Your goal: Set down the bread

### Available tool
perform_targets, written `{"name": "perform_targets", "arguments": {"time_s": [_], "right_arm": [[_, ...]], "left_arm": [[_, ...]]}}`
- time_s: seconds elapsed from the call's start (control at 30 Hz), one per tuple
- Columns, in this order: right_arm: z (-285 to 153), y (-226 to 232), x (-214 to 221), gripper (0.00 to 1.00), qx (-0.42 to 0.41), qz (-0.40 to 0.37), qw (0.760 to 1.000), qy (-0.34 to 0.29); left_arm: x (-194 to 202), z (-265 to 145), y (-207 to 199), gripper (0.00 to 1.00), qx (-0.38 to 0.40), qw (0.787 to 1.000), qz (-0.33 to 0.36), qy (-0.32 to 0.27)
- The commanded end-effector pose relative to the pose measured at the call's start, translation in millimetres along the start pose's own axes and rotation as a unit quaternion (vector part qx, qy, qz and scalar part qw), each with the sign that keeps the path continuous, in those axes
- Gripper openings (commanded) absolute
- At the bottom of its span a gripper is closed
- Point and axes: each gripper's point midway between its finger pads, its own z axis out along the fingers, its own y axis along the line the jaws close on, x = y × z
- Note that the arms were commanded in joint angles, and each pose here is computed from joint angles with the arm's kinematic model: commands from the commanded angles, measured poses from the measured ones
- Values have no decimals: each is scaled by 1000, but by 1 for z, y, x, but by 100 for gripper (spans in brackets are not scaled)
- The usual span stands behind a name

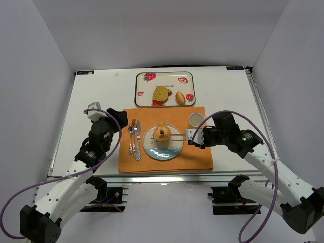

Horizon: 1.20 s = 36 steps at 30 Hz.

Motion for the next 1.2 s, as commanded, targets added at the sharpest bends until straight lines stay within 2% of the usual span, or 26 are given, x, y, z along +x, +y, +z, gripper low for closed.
{"name": "perform_targets", "arguments": {"time_s": [0.0, 0.07, 0.23, 0.33, 0.63, 1.17], "right_arm": [[-1, -22, -8, 16, 38, -24, 999, -13], [-1, -22, -8, 27, 38, -26, 999, -12], [-3, -16, -8, 44, 32, -32, 999, -17], [-5, -14, -10, 48, 30, -33, 999, -21], [-14, -16, -21, 50, 37, -34, 998, -42], [-14, -9, -22, 46, 27, -22, 998, -48]], "left_arm": [[-10, -3, -6, 74, 13, 1000, -12, -12], [-10, -5, -5, 74, 13, 1000, -12, -13], [-10, -6, -4, 74, 11, 1000, -13, -15], [-9, -5, -3, 74, 11, 1000, -13, -14], [-8, -2, -5, 75, 12, 1000, -10, -12], [-5, 0, -5, 74, 11, 1000, -9, -8]]}}
